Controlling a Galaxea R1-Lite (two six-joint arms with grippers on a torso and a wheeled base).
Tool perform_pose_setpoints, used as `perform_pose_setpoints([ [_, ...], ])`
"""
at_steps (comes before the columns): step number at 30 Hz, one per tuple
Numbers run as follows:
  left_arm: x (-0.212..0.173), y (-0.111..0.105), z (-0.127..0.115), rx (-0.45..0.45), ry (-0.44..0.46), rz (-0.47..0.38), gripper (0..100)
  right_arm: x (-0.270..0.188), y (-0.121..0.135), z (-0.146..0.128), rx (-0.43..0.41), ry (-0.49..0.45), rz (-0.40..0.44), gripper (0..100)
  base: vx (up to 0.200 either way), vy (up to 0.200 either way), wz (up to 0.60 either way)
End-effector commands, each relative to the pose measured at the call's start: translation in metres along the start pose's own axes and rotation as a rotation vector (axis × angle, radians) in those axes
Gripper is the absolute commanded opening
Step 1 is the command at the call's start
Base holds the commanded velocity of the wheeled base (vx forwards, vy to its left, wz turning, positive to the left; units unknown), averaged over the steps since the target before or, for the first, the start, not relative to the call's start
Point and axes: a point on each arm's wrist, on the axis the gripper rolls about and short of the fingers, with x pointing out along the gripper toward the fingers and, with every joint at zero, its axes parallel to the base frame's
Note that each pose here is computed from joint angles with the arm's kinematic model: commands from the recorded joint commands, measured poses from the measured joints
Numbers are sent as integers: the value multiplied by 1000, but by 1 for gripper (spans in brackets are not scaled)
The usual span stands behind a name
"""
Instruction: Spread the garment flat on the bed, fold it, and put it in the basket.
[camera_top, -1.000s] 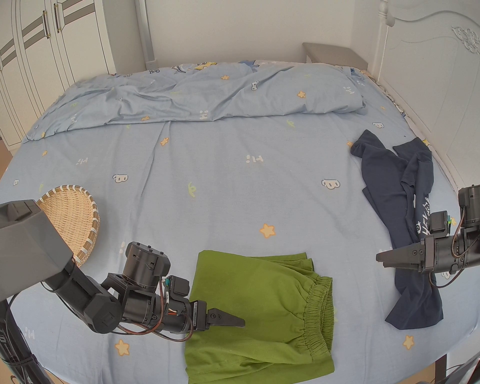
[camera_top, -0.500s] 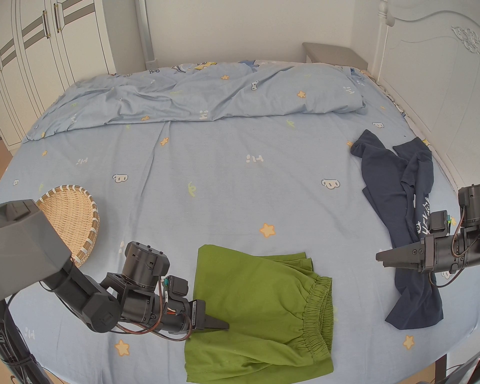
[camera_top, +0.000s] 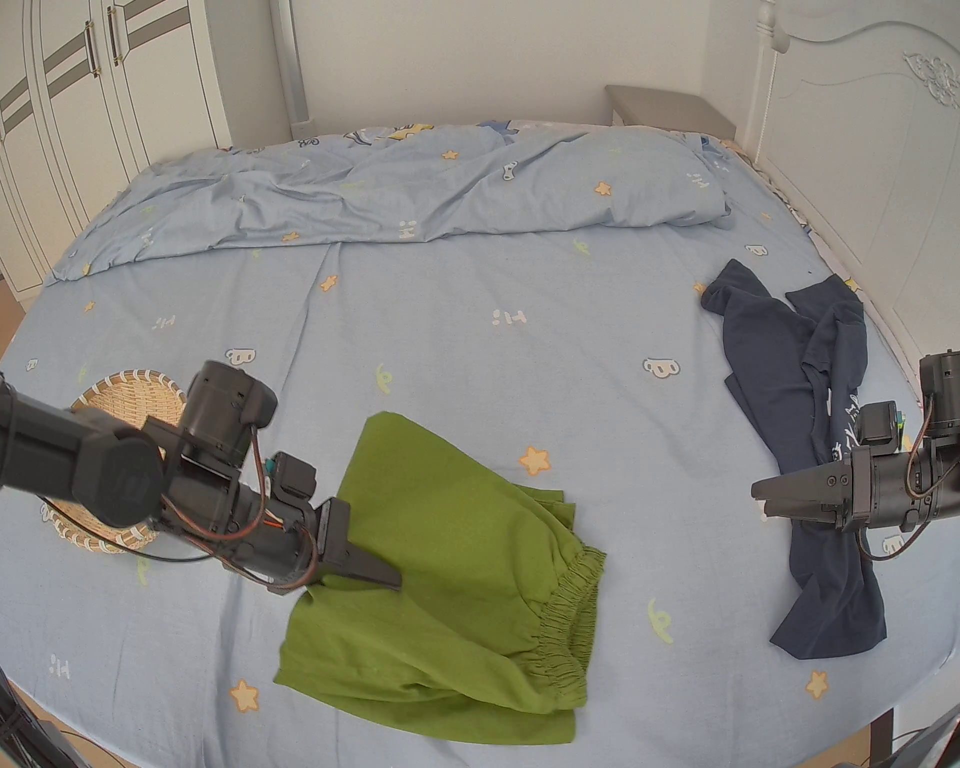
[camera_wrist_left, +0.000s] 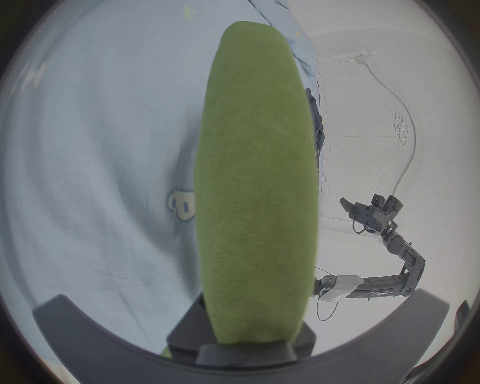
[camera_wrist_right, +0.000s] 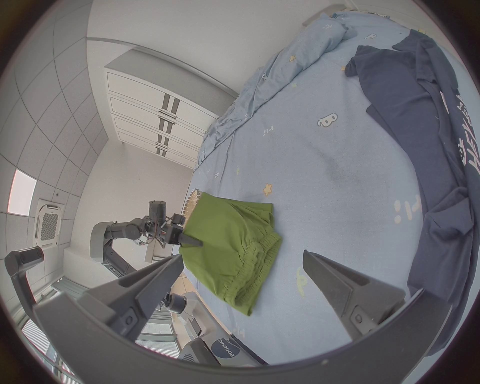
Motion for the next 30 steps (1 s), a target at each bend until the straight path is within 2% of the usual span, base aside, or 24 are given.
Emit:
perform_pose_setpoints([
  [1,-49,-11,24,89,-125,12,0,-1,3,-1,-1,-1,6,100,0,0,0],
  [4,-66,1,29,67,-177,37,0,0,3,-2,0,4,9,100,0,200,0],
  [10,-90,-1,31,65,-242,50,0,0,3,-2,0,4,9,100,0,200,0],
  [17,-99,-10,25,103,-216,60,0,0,4,-2,-1,3,9,100,0,200,0],
  [27,-96,-10,24,109,-207,59,0,0,4,-3,-3,6,11,100,0,200,0],
  [30,-97,-11,23,117,-207,60,0,0,4,-4,-6,6,11,100,0,0,0],
])
